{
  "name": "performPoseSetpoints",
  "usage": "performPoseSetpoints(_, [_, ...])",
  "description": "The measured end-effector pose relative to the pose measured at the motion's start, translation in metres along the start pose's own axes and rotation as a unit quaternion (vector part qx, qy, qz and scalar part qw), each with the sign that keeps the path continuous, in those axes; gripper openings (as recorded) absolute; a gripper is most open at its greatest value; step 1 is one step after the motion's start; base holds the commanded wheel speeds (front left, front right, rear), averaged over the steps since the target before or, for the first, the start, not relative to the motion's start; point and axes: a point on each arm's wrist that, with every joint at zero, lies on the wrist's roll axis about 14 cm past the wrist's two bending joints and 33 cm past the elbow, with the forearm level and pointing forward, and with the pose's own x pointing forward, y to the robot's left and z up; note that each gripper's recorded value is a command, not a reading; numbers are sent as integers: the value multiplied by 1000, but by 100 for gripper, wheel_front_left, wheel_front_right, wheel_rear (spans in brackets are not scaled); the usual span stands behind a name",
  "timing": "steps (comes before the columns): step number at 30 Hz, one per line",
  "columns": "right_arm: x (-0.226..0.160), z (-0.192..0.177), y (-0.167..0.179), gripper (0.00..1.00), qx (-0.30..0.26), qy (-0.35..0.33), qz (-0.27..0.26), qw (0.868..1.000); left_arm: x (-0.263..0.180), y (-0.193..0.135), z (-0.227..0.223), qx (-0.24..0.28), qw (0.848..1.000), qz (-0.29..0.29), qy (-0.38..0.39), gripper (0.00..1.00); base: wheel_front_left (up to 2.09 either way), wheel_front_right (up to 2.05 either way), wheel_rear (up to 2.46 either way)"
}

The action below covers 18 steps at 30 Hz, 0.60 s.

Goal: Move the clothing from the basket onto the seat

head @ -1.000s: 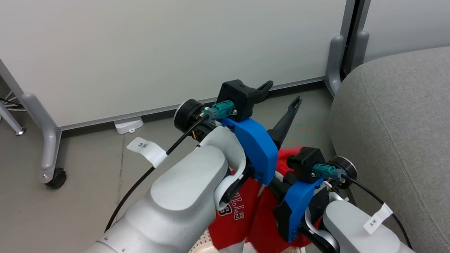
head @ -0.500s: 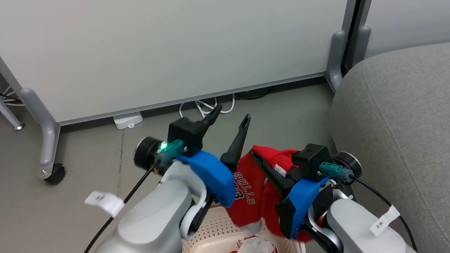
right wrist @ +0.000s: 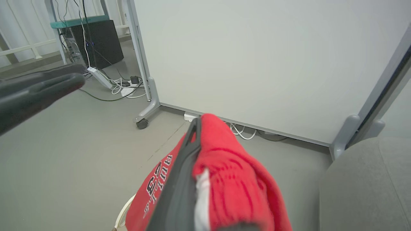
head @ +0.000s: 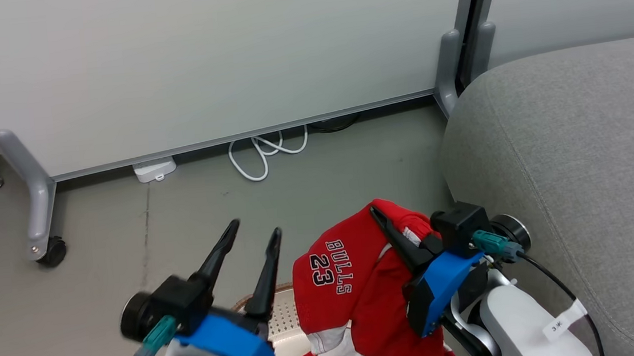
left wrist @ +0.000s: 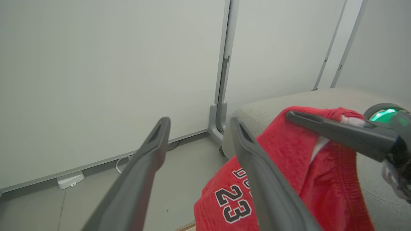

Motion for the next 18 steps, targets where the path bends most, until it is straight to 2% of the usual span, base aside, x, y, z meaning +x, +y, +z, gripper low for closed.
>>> performPoseSetpoints(9, [-21, -7, -17, 0, 9, 6, -38, 999, -31, 17, -19, -22, 998, 52, 5, 100, 0, 0, 0])
performPoseSetpoints(18, [-43, -7, -39, 0, 20, 1, -81, 997, -21, 3, -26, -12, 1000, 21, 10, 100, 0, 0, 0])
